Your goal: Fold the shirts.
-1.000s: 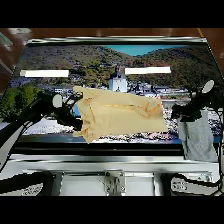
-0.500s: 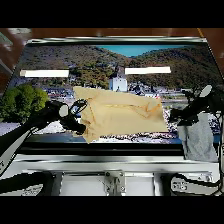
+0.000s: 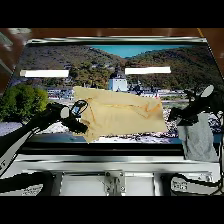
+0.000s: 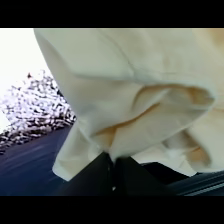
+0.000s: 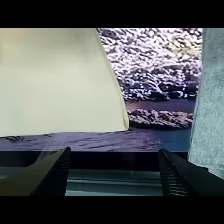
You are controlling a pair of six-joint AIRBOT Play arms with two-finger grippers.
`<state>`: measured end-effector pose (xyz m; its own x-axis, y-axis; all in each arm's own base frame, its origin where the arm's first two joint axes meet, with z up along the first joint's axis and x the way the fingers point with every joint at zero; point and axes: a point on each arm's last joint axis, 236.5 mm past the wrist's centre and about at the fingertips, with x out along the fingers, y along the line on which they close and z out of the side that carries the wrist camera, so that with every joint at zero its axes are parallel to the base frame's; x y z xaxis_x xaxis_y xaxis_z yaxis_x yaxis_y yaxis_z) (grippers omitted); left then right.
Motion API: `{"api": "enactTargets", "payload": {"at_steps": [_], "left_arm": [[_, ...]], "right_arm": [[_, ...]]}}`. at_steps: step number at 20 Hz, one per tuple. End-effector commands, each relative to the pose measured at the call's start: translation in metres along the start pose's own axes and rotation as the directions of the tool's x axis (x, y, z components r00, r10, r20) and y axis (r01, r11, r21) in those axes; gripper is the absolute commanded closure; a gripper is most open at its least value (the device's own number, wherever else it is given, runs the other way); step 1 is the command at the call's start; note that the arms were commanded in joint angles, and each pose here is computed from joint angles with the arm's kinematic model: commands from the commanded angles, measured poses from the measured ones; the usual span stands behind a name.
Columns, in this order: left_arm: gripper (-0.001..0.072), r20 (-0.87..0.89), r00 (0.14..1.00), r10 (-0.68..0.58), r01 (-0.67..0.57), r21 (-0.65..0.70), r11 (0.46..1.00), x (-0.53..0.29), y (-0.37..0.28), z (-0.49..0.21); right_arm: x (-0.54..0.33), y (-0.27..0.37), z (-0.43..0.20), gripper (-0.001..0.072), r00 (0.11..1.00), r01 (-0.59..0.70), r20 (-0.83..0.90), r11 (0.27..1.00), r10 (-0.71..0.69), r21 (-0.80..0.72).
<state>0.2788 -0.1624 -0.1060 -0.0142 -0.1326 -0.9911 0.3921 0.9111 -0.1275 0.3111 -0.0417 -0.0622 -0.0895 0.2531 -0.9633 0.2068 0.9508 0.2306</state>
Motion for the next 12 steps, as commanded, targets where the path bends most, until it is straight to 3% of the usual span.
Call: {"api": "enactTargets", "payload": {"at_steps": [1,5,12], "left_arm": [[0.0671,0.012,1.000,-0.005,0.005,-0.001,1.000,-0.012,0.000,-0.002],[0.0671,0.062,0.998,-0.007,0.008,-0.010,1.000,-0.030,-0.002,0.003],[0.0671,0.078,0.997,-0.022,0.027,-0.062,0.998,-0.035,-0.005,0.004]], "right_arm": [[-0.002,-0.017,0.002,0.0039,0.997,-0.078,0.019,0.989,0.076,0.124],[0.010,-0.004,0.013,0.0040,0.961,-0.275,0.023,0.939,0.276,0.207],[0.054,0.011,0.001,0.0040,0.950,-0.263,-0.135,0.955,0.281,0.133]]}}
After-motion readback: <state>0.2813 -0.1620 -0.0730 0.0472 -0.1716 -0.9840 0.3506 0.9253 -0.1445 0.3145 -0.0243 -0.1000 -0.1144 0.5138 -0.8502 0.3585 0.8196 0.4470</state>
